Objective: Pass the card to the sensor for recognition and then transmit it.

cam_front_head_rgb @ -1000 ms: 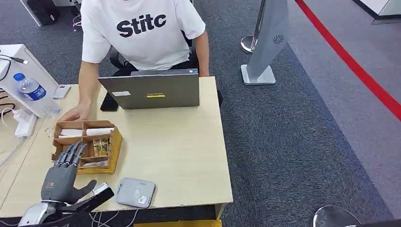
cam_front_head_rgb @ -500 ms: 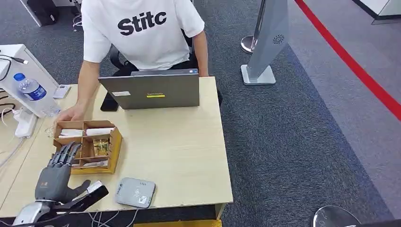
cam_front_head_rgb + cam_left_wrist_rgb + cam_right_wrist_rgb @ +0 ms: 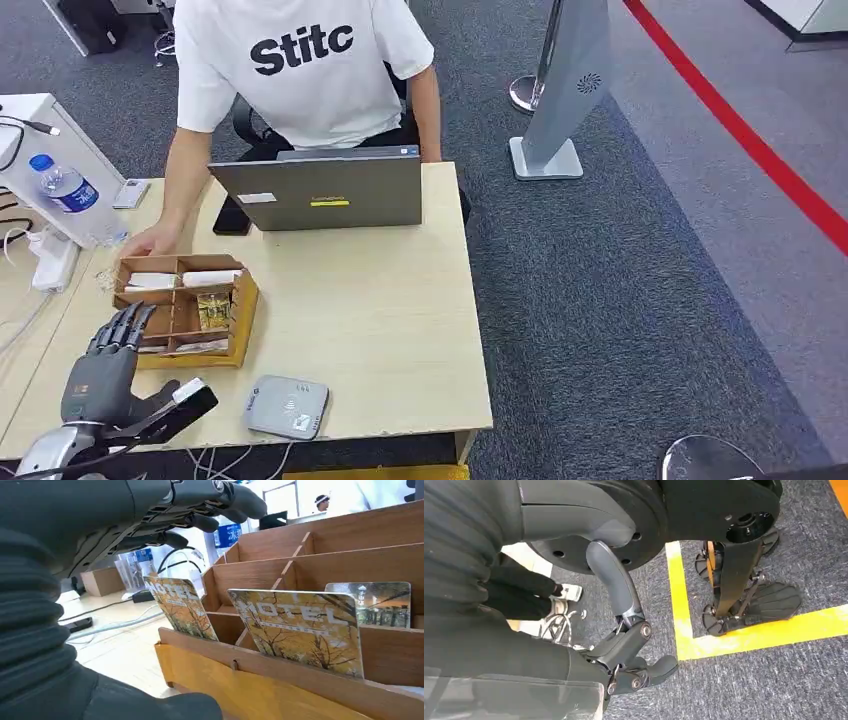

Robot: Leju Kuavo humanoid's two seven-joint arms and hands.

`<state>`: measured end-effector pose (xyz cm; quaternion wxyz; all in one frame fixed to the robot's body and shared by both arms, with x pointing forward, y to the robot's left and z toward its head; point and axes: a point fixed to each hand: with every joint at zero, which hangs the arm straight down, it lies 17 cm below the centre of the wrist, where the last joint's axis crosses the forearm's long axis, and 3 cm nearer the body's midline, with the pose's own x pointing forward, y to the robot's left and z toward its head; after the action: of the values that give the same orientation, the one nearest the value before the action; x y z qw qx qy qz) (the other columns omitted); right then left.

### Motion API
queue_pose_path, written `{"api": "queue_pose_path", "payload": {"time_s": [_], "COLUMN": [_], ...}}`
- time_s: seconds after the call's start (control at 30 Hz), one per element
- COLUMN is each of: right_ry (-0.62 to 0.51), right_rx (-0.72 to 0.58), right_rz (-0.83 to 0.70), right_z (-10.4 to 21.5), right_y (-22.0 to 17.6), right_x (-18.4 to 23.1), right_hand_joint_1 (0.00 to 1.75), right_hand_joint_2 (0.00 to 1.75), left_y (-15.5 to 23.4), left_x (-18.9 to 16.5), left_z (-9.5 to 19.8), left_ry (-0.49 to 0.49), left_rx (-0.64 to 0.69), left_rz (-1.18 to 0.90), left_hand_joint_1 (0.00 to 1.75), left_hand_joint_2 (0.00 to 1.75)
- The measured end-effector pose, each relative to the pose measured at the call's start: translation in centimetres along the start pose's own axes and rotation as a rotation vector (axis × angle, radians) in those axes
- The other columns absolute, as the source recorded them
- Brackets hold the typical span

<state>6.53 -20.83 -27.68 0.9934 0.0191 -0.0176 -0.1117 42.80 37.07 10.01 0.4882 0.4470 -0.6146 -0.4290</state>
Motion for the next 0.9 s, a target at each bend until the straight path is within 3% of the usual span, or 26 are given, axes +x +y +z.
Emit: {"api": "queue_pose_path", "payload": {"time_s": [0.9], "right_ry": [0.003], "right_rx": [-0.003], "right_rz": [0.017], "right_z": [0.0], "right_y": [0.0], "right_x": [-0.1], "right_hand_joint_1": [0.00], "right_hand_joint_2": [1.75], "left_y": [-0.7], "left_x": [-0.9], "left_z": [-1.2], "left_ry": [0.014], "left_rx": [-0.010], "left_rz": [-0.017], "left_hand_joint_1": [0.00], "left_hand_joint_2": [1.75]}}
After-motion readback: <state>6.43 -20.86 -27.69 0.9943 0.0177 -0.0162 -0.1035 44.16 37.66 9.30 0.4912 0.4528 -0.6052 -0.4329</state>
